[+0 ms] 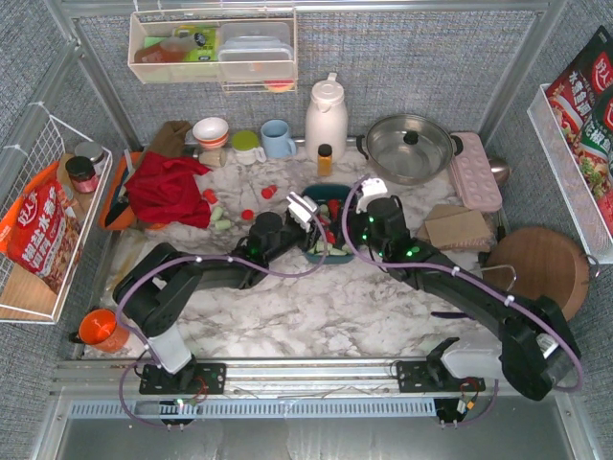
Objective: Mix the coffee capsules in the storage basket
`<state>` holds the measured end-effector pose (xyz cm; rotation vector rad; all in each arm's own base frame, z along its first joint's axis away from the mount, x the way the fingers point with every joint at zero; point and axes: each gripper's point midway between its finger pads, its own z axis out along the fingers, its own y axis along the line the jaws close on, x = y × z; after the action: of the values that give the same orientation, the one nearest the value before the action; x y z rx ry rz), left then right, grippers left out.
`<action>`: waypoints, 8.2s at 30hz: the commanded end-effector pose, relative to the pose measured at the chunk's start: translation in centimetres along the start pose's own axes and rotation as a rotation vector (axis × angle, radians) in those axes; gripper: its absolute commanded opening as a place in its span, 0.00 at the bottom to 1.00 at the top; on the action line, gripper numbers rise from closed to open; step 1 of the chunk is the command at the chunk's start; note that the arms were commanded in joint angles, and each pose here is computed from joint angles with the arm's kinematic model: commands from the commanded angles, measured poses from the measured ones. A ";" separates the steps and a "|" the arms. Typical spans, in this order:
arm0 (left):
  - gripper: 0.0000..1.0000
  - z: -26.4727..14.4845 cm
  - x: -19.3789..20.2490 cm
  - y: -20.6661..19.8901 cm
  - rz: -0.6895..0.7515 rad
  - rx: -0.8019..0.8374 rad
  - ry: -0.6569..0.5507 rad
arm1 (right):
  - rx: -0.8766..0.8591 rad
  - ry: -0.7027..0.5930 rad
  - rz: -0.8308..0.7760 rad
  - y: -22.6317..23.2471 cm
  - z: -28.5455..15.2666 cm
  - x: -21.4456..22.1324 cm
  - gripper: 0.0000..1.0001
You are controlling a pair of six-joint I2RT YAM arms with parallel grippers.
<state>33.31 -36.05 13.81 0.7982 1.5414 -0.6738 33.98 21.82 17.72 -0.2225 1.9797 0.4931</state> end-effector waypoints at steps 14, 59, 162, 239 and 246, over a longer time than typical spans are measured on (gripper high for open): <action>0.49 0.6 5.2 -6.5 0.052 0.377 0.232 | 0.355 -0.109 0.060 -7.4 -2.8 -1.0 0.66; 0.78 -8.2 13.4 21.8 -0.487 -0.823 0.584 | 0.267 0.006 0.036 -6.5 -0.1 1.1 0.67; 0.52 -15.1 14.5 23.1 -0.393 -1.011 0.643 | 0.251 0.077 0.073 -7.3 1.3 3.0 0.67; 0.99 -12.9 -0.9 6.5 -0.125 -0.591 -0.051 | 0.171 0.149 -0.090 -2.1 5.4 -0.5 0.15; 0.99 -16.3 2.6 10.3 -0.184 -0.855 0.155 | 0.235 0.245 -0.103 -3.9 10.0 1.1 0.55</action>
<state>31.47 -20.89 16.27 0.2086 1.6828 -0.2359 41.25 22.64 12.14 -0.2621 2.2320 0.2132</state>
